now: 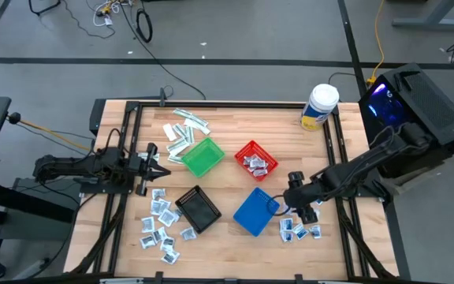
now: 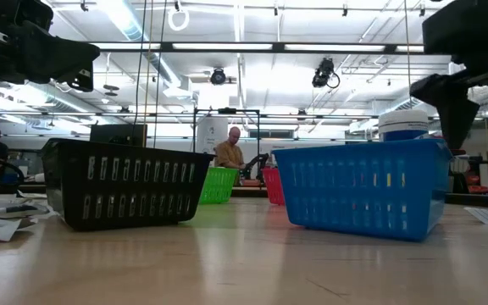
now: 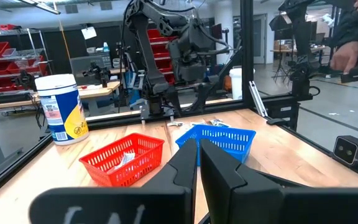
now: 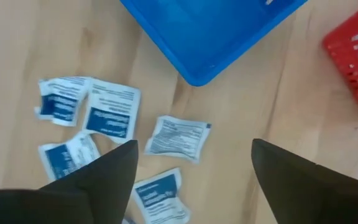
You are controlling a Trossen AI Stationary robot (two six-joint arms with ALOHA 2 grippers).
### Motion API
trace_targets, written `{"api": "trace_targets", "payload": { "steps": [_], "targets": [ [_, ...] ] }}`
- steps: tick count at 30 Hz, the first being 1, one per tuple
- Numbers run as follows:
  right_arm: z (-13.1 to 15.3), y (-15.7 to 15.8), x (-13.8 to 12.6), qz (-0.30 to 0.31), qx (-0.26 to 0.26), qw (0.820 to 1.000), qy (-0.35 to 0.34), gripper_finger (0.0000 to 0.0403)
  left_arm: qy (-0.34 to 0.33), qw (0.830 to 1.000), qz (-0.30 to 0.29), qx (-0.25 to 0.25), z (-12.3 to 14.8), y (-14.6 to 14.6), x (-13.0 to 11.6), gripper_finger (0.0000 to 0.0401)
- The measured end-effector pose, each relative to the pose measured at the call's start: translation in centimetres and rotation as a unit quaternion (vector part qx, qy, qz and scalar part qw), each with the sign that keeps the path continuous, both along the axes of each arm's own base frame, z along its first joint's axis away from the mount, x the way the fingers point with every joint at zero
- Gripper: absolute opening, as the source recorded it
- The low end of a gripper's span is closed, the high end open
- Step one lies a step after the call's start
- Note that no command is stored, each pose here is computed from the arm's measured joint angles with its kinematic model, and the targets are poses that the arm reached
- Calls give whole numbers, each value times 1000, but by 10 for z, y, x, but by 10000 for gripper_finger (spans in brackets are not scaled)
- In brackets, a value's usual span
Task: Pick & Place First Aid Supplies
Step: Put the blue alcohol pad into the blue bin
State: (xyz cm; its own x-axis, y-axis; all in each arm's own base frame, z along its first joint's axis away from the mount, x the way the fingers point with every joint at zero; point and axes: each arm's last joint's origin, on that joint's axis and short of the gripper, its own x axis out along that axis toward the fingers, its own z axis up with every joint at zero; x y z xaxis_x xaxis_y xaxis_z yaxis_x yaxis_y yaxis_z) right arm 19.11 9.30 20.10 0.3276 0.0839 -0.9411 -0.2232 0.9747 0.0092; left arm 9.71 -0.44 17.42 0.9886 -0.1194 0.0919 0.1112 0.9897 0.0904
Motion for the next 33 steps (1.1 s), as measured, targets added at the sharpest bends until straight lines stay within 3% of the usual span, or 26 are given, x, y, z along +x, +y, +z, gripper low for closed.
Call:
{"api": "trace_targets", "payload": {
  "steps": [17,33],
  "targets": [
    [-28,10,13,-39,7,998,40,334,0,1000,0,0,0,0,0,25],
    [-57,6,2,-62,25,997,32,334,0,1000,0,0,0,0,0,25]
  ]
}}
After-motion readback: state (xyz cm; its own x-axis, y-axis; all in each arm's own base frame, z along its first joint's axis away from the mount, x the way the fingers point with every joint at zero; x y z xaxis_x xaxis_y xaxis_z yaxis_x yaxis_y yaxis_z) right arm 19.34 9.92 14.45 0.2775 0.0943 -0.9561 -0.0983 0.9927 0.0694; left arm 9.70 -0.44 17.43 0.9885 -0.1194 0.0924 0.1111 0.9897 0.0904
